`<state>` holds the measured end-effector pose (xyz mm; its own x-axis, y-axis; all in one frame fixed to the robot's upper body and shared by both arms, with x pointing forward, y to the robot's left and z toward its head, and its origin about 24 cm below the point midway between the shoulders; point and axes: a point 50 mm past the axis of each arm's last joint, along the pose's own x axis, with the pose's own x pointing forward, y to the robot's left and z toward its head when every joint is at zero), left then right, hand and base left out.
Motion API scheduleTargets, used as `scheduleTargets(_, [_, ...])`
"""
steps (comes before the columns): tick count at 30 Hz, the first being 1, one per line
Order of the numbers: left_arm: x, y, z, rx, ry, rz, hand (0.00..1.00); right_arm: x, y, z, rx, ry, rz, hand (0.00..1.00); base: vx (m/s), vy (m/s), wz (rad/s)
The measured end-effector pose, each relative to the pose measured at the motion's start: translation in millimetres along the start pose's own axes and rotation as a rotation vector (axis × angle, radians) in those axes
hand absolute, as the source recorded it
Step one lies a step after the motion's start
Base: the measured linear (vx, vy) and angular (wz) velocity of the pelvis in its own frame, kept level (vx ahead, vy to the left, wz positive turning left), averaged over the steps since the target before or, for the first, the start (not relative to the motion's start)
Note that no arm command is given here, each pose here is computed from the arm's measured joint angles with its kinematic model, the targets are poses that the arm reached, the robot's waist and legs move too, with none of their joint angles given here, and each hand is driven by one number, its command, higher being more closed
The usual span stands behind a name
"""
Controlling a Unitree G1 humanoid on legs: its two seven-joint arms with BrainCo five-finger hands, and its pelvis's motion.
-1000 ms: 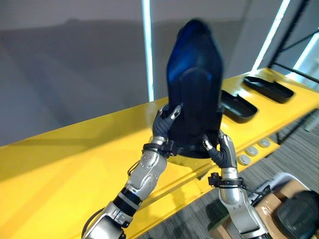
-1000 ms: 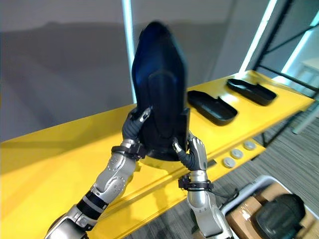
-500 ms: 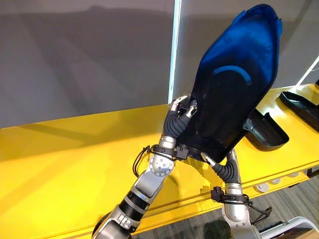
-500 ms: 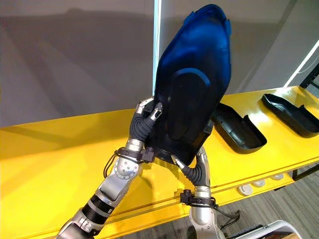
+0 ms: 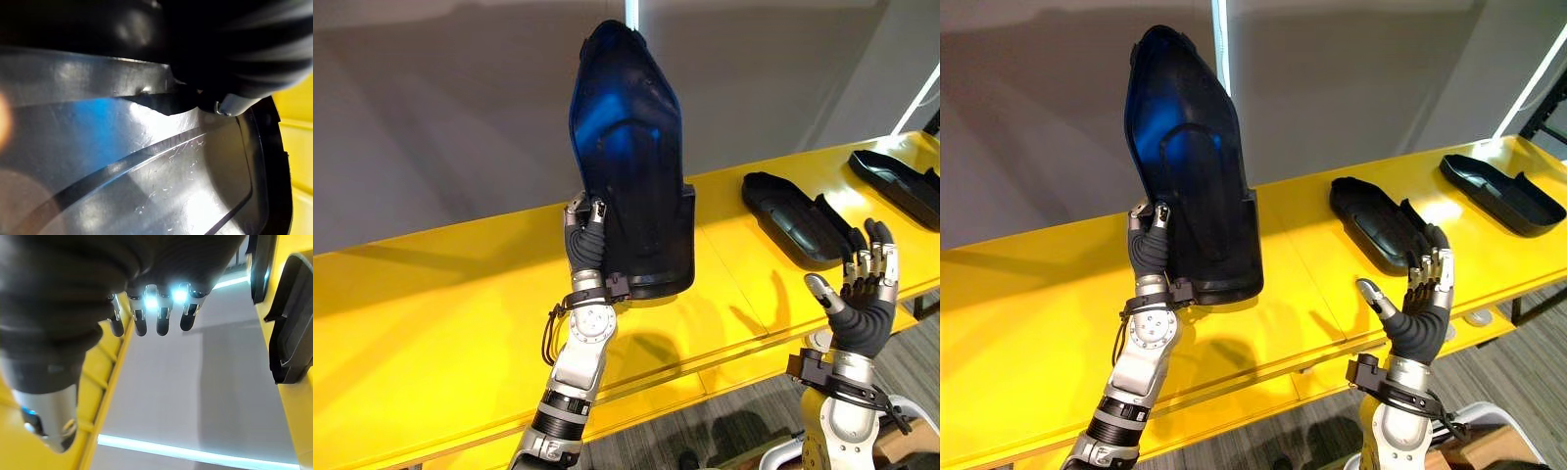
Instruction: Walk over and take plastic housings, then place them on the shelf
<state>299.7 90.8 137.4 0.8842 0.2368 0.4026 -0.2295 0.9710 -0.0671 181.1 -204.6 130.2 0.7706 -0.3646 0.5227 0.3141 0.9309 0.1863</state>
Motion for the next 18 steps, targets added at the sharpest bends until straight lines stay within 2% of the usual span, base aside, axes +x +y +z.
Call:
scheduleTargets(6, [6,12,-28,0.060,0.155,0.047,1.00,-9,4,-6,0.001,0.062,0.057,0.00,-0.01,0.019,-0.12])
scheduleTargets(11, [3,10,-42,0.011,0.267,0.010,1.00,-13,-3,-10,-0.031,0.108,0.049,0.00,-0.04,0.002,-0.04])
scheduleTargets(18, [-5,9,-56,0.033,0.340,-0.010,1.00,-14,-3,-11,-0.048,0.123,0.061,0.00,0.00,0.001,0.01])
